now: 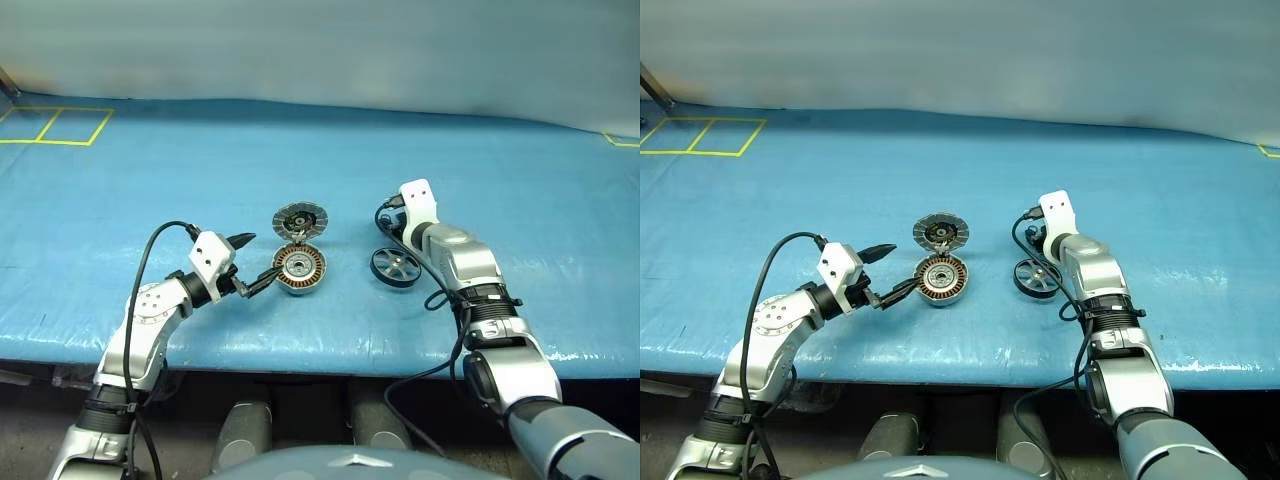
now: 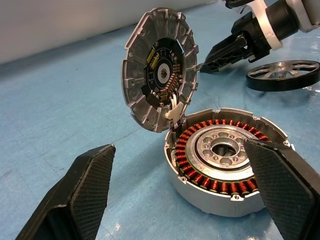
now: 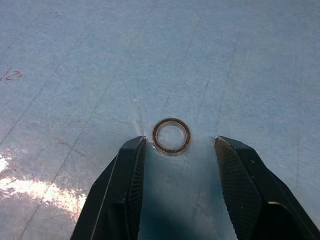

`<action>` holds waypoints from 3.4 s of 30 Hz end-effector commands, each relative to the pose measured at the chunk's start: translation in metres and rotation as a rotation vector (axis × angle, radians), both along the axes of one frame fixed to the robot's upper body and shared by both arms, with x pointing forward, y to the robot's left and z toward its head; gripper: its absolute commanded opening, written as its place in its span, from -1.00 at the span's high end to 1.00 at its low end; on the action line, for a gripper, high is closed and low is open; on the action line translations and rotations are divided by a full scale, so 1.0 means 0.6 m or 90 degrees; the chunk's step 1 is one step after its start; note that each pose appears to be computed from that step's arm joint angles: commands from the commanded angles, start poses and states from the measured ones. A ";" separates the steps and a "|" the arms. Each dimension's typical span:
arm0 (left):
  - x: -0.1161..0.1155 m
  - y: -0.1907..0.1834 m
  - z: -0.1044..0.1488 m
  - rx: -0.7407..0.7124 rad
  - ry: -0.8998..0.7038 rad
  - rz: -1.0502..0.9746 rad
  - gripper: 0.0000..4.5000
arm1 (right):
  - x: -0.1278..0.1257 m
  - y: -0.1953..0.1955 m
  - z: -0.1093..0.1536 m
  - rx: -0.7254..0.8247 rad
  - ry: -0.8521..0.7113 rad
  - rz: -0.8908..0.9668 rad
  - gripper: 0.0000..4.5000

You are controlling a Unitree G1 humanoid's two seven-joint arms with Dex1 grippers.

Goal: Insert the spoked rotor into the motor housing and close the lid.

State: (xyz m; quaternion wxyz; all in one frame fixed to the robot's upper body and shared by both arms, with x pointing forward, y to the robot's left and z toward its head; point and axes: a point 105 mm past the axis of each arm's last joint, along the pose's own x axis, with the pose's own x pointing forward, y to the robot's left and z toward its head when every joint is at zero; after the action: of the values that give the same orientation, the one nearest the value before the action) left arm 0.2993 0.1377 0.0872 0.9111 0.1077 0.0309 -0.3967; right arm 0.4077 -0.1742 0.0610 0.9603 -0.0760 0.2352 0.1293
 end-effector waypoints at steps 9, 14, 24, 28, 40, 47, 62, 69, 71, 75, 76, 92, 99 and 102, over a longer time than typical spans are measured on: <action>0.003 -0.005 0.021 -0.001 -0.035 -0.006 -1.00 | -0.013 0.006 -0.012 0.026 0.023 0.024 0.00; 0.004 -0.003 0.020 0.003 -0.035 -0.002 -1.00 | -0.005 0.014 -0.010 0.022 0.021 0.030 0.00; 0.002 0.000 0.018 0.004 -0.034 0.005 -1.00 | 0.004 0.031 -0.008 0.016 0.016 0.048 0.00; 0.002 0.000 0.018 0.004 -0.033 0.006 -1.00 | 0.005 0.034 -0.008 0.017 0.014 0.053 0.00; 0.002 -0.001 0.017 0.004 -0.034 0.007 -1.00 | 0.009 0.033 -0.009 0.009 0.012 0.049 0.27; 0.002 0.000 0.016 0.004 -0.032 0.008 -1.00 | 0.006 0.034 -0.012 0.007 0.012 0.052 0.65; -0.009 0.000 0.020 -0.021 -0.023 -0.035 -1.00 | -0.107 0.089 0.096 0.041 -0.109 0.222 0.65; -0.010 0.009 0.019 -0.024 -0.006 -0.069 -1.00 | -0.189 0.178 0.103 0.097 -0.090 0.372 0.65; -0.010 0.013 0.021 -0.021 -0.004 -0.075 -1.00 | -0.195 0.192 0.098 0.100 -0.085 0.380 0.65; -0.008 0.021 0.021 -0.008 -0.003 -0.077 -1.00 | -0.190 0.207 0.088 0.093 -0.076 0.377 0.65; -0.007 0.023 0.022 -0.004 -0.005 -0.075 -1.00 | -0.191 0.215 0.085 0.094 -0.073 0.383 0.65; -0.013 0.027 0.014 0.003 -0.002 -0.056 -1.00 | -0.173 0.254 0.049 0.086 -0.037 0.408 0.65; -0.016 0.030 0.012 0.002 0.001 -0.053 -1.00 | -0.170 0.258 0.049 0.083 -0.039 0.411 0.65; -0.017 0.030 0.012 0.002 0.002 -0.054 -1.00 | -0.173 0.263 0.052 0.083 -0.041 0.421 0.65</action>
State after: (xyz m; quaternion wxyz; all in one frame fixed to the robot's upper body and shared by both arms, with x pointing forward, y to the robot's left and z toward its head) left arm 0.2899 0.1558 0.0805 0.8945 0.0955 0.0538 -0.4334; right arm 0.3040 -0.0240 0.0784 0.8771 -0.0842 0.1888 0.4335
